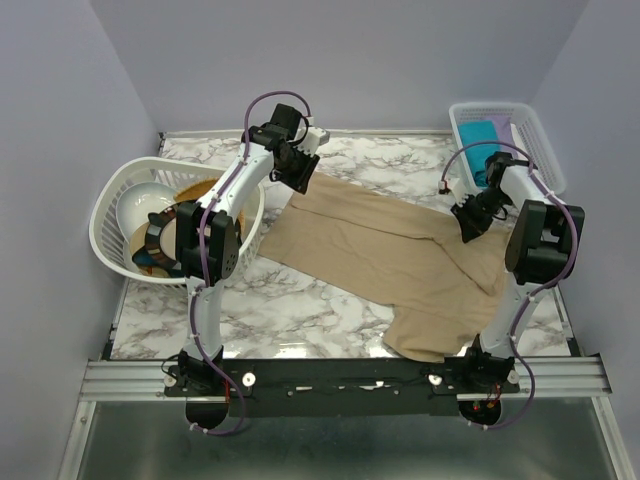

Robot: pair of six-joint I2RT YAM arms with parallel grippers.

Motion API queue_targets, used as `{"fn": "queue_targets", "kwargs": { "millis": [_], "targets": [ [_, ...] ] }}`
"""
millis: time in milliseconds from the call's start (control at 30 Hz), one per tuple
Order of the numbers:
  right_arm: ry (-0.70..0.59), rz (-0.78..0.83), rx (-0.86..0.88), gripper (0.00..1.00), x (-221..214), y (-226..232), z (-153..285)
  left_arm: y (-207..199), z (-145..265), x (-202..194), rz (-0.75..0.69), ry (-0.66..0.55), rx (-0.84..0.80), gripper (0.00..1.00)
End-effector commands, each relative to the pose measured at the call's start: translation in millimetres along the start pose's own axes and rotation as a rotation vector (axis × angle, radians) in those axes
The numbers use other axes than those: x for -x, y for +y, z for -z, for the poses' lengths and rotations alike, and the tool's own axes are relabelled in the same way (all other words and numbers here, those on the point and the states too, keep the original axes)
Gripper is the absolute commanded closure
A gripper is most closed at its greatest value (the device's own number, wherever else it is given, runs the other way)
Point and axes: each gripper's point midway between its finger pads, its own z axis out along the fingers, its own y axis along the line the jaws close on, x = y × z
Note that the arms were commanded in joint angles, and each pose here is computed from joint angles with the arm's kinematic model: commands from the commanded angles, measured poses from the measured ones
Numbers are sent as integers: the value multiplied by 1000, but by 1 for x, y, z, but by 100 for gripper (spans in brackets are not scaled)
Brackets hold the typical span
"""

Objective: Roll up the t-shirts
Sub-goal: Fold the T-shirt at the center of the board.

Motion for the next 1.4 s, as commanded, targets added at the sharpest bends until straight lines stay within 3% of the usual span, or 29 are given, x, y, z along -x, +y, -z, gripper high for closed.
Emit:
{"fn": "queue_targets", "kwargs": {
  "millis": [0,500,800,833,1033,1200,1367],
  "targets": [
    [-44,12,37,87,15,25,12,-1,1,-1,-6,4,-14,55],
    [-34,28,162,92,14,115,4,-7,-7,-12,6,30,-50,55],
    [-41,35,254,82,32,143,1,-7,-11,-15,9,39,-58,55],
    [-64,35,276,76,39,147,2,-7,-11,-15,9,41,-57,55],
    [-149,19,388,69,84,162,22,-6,-17,-17,13,47,-63,55],
    [-213,21,255,66,103,142,37,-6,-19,-15,7,49,-65,55],
    [-215,-37,45,62,85,101,36,0,-28,-16,-7,60,-49,55]
  ]
}}
